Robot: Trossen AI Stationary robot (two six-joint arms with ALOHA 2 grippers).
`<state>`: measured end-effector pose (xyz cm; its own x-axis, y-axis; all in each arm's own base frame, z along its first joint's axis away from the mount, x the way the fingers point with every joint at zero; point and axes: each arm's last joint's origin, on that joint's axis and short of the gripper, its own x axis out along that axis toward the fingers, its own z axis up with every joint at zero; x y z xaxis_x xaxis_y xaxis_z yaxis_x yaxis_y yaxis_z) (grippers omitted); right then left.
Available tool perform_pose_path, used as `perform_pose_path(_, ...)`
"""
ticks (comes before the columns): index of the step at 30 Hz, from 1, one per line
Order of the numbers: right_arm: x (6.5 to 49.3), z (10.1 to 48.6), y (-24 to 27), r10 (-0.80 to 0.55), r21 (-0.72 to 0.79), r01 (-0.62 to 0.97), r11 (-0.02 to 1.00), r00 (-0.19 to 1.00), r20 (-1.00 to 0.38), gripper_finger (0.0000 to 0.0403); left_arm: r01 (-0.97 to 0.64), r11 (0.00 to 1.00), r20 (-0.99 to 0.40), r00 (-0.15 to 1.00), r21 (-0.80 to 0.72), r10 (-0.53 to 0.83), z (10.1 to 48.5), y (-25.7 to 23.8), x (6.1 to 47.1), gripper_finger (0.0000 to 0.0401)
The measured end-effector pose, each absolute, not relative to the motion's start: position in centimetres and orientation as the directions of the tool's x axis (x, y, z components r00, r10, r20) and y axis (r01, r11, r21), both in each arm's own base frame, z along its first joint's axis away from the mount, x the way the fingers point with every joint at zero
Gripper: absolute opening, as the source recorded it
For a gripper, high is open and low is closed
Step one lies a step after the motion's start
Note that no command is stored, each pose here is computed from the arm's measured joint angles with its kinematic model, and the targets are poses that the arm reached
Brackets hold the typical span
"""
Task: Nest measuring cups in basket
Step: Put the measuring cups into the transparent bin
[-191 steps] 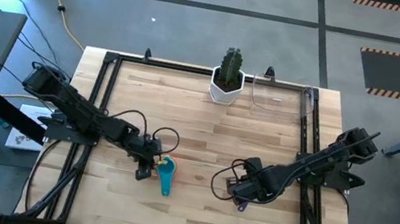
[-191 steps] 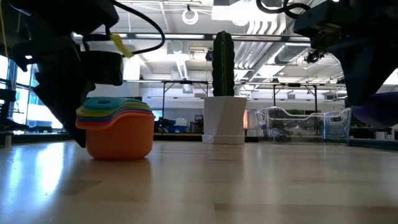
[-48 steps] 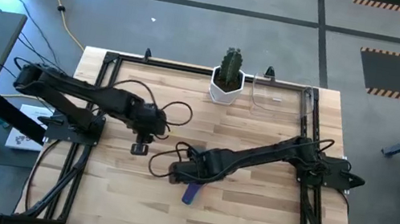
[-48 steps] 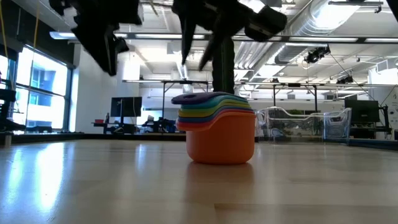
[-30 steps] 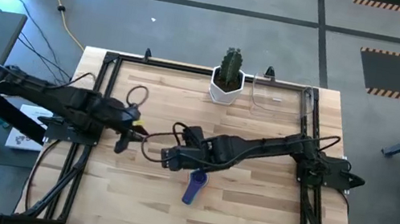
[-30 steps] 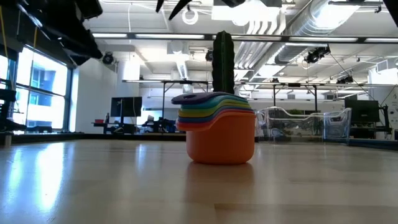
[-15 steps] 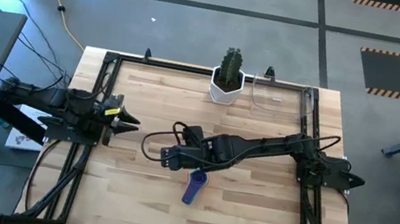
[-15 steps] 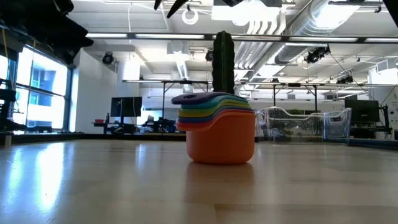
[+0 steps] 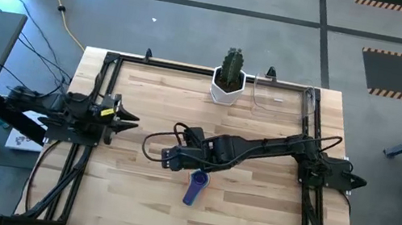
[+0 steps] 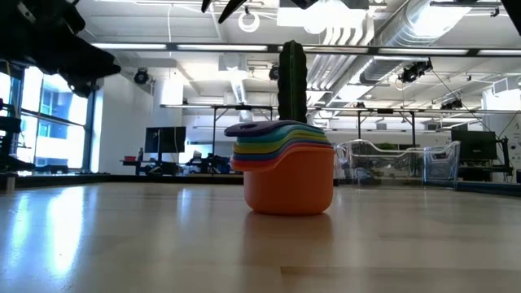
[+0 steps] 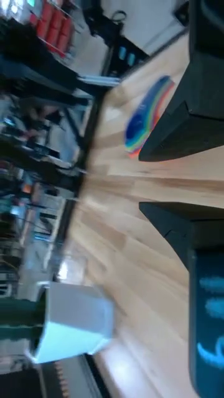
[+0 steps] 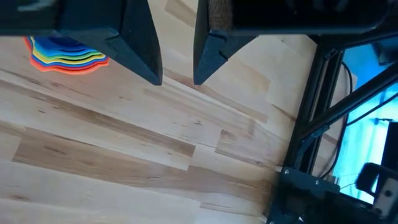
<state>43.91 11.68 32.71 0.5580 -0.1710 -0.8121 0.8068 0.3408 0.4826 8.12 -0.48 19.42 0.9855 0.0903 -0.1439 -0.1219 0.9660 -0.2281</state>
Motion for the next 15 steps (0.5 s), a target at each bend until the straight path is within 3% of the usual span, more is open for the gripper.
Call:
perform_pose_path(7, 43.9, 32.7, 11.7, -0.156, 0.482, 0.807, 0.341, 0.555, -0.817, 0.0083, -0.136, 0.97, -0.15, 0.983, -0.199, 0.107, 18.2, -0.5, 8.6, 0.0103)
perform_pose_path(15, 43.9, 32.7, 11.8, -0.13, 0.485, 0.805, 0.341, 0.551, -0.824, 0.0083, -0.094, 0.972, -0.036, 0.995, -0.217, 0.089, 17.5, -0.6, 9.3, 0.0103)
